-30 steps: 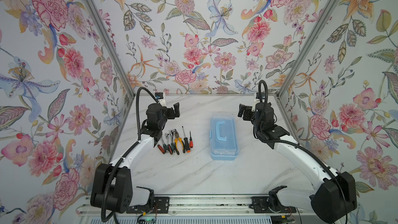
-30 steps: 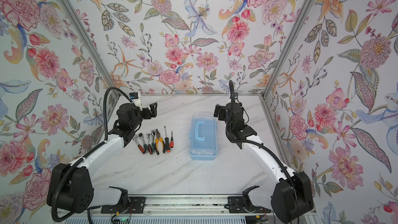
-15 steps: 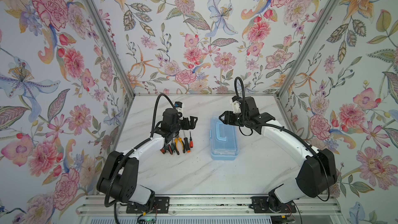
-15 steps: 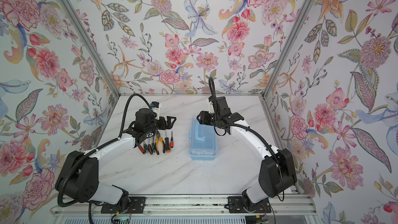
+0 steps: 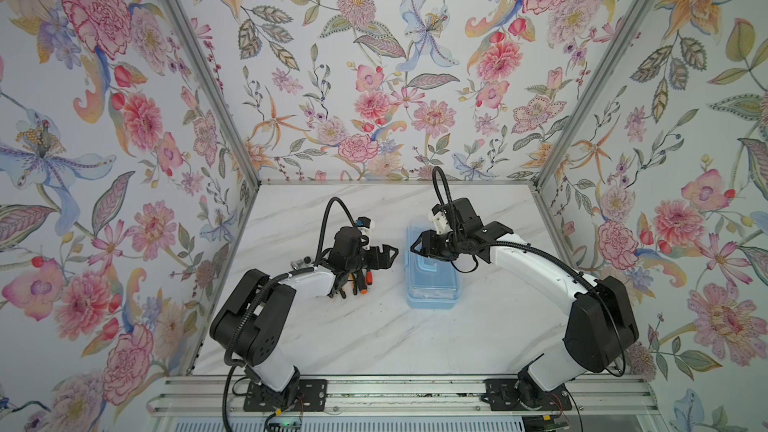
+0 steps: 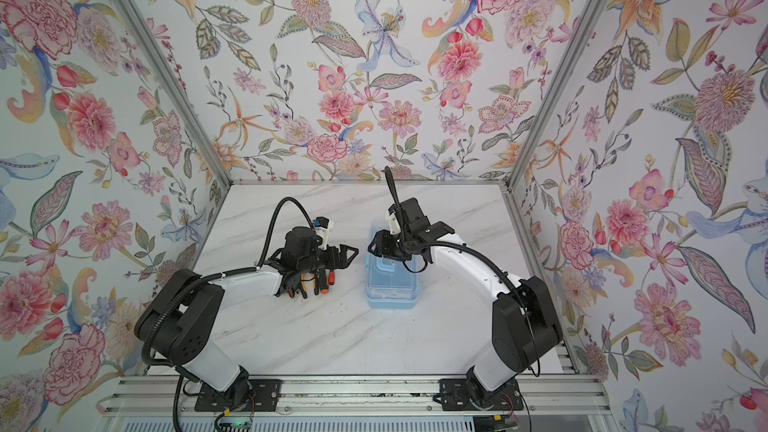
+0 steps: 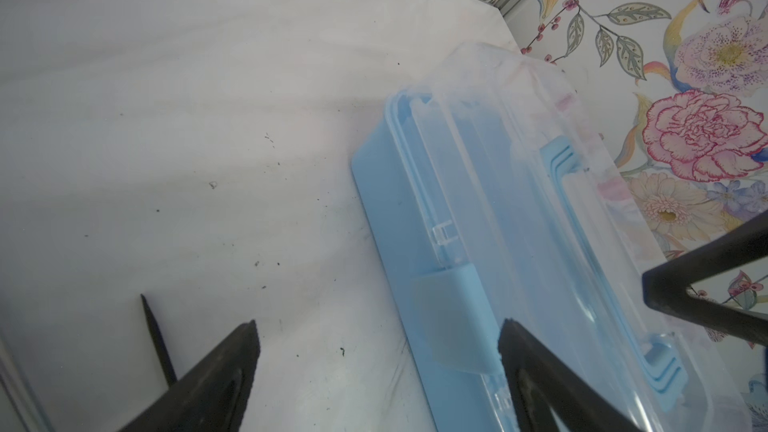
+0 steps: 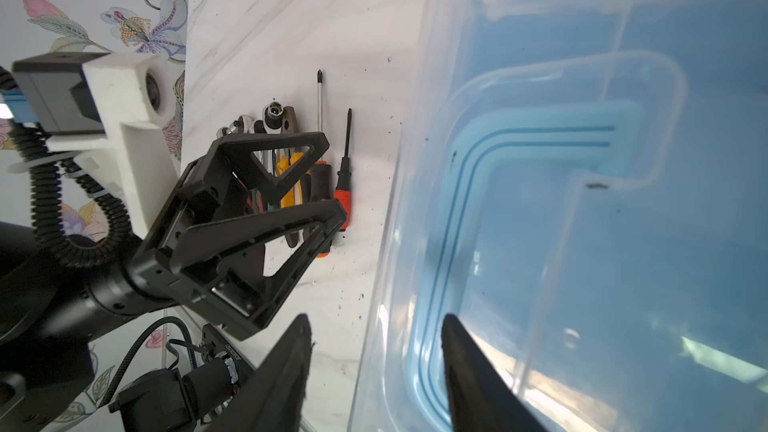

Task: Pack the tool kit
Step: 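Move the left gripper to the box latch while the right reaches the lid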

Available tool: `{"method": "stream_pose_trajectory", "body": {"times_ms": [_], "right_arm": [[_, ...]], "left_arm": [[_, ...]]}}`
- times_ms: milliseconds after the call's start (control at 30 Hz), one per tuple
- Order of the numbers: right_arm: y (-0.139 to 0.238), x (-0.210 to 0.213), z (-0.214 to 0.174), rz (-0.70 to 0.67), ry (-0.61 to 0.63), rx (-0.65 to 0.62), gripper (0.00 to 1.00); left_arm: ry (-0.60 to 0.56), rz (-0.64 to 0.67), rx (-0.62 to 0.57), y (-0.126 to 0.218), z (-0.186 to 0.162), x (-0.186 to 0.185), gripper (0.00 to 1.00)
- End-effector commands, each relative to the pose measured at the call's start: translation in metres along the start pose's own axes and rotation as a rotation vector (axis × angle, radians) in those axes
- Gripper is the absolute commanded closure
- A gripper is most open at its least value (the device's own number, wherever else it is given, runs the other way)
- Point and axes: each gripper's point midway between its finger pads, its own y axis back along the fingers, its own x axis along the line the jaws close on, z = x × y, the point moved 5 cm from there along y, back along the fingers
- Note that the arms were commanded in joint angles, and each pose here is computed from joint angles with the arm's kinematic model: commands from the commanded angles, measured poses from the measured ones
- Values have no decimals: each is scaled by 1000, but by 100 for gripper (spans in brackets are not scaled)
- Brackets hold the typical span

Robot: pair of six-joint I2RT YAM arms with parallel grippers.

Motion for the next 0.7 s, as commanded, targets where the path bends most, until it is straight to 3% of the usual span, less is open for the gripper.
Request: {"method": "stream_pose_trajectory", "body": {"times_ms": [0,500,667], "right_arm": [[-2,-10,-9,-58,-57,32,50],[-29,-21,-13,-109,-56,97,49],[-44,-18,-22,-5,-46,147,46]], "left_arm": [[-18,-32,-13,-8,1,-15,6],[-28,-90,-28,-21,-8,-20,7],[-18,-125,-22,-28,-12,-22,7]]}}
